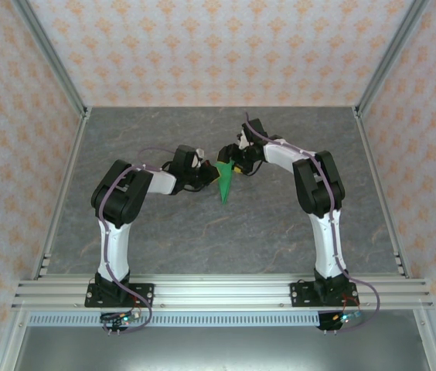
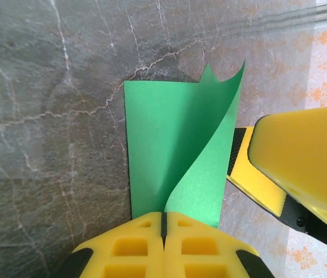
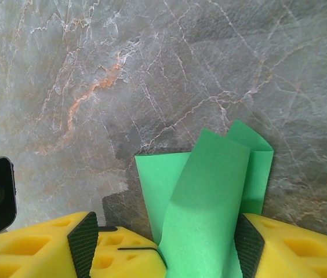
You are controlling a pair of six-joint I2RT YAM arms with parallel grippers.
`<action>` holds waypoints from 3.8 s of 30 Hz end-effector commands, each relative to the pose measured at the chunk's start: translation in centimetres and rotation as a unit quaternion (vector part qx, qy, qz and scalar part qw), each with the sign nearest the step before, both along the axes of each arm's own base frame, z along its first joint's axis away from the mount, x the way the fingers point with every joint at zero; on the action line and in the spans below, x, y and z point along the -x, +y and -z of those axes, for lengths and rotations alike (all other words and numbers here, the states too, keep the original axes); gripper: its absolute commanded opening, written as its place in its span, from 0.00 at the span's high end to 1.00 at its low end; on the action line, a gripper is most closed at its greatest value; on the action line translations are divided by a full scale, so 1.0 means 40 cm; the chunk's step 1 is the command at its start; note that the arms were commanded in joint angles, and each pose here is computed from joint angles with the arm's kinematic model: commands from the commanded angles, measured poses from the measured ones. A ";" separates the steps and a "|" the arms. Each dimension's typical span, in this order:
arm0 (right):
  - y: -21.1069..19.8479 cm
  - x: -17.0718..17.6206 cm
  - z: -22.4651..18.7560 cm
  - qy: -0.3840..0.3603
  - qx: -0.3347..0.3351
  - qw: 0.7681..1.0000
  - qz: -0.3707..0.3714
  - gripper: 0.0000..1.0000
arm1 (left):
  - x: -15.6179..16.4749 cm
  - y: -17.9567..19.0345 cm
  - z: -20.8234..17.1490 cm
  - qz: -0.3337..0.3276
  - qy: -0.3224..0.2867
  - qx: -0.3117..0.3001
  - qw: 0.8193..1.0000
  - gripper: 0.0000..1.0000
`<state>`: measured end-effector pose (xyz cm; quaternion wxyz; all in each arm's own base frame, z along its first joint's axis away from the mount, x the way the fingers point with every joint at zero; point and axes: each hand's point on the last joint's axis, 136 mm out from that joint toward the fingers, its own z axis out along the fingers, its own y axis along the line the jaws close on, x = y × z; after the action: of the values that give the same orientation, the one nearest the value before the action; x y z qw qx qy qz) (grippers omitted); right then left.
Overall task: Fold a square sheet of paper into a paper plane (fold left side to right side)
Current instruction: Fold the wing for the fifth time at the center of the table.
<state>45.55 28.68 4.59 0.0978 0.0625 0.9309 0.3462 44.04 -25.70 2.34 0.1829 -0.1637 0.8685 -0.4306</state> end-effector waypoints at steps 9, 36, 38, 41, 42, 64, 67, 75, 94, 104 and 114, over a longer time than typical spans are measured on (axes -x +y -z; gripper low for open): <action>-0.033 0.018 -0.133 -0.038 0.001 0.999 0.022 0.56 | 0.040 0.046 0.096 -0.010 0.039 -0.044 0.998 1.00; 0.021 0.041 0.019 0.021 -0.017 1.000 0.004 0.85 | 0.052 0.084 0.138 -0.026 0.063 -0.096 0.993 1.00; 0.023 0.040 0.024 0.020 -0.019 1.000 0.003 0.85 | 0.054 0.089 0.145 -0.029 0.068 -0.099 0.992 1.00; 0.024 0.039 0.030 0.020 -0.020 1.000 0.003 0.85 | 0.057 0.093 0.152 -0.031 0.071 -0.100 0.992 1.00; 0.025 0.038 0.030 0.018 -0.021 1.000 0.003 0.85 | 0.056 0.093 0.151 -0.032 0.070 -0.099 0.992 1.00; -0.103 0.155 0.192 0.114 0.122 0.986 0.025 0.86 | 0.032 0.092 -0.009 -0.025 0.011 -0.055 0.998 0.77; -0.106 0.151 0.196 0.116 0.124 0.985 0.029 0.86 | 0.050 0.100 -0.039 -0.023 0.004 -0.057 0.998 0.73; -0.095 0.140 0.185 0.107 0.111 0.988 0.028 0.87 | 0.130 0.010 -0.162 0.032 -0.029 0.025 0.999 0.79; -0.091 0.140 0.179 0.106 0.108 0.988 0.023 0.87 | 0.154 -0.140 -0.087 0.079 0.016 0.030 0.996 0.86; -0.091 0.138 0.179 0.106 0.109 0.988 0.022 0.87 | 0.172 -0.121 -0.030 0.072 0.038 0.007 0.997 0.87; -0.090 0.138 0.178 0.107 0.110 0.988 0.020 0.87 | 0.187 -0.104 0.004 0.068 0.053 -0.010 0.996 0.88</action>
<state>42.80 28.50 2.12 0.0653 0.0770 0.9400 0.3259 37.00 -30.81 3.92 0.1122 -0.1198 0.8776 -0.4505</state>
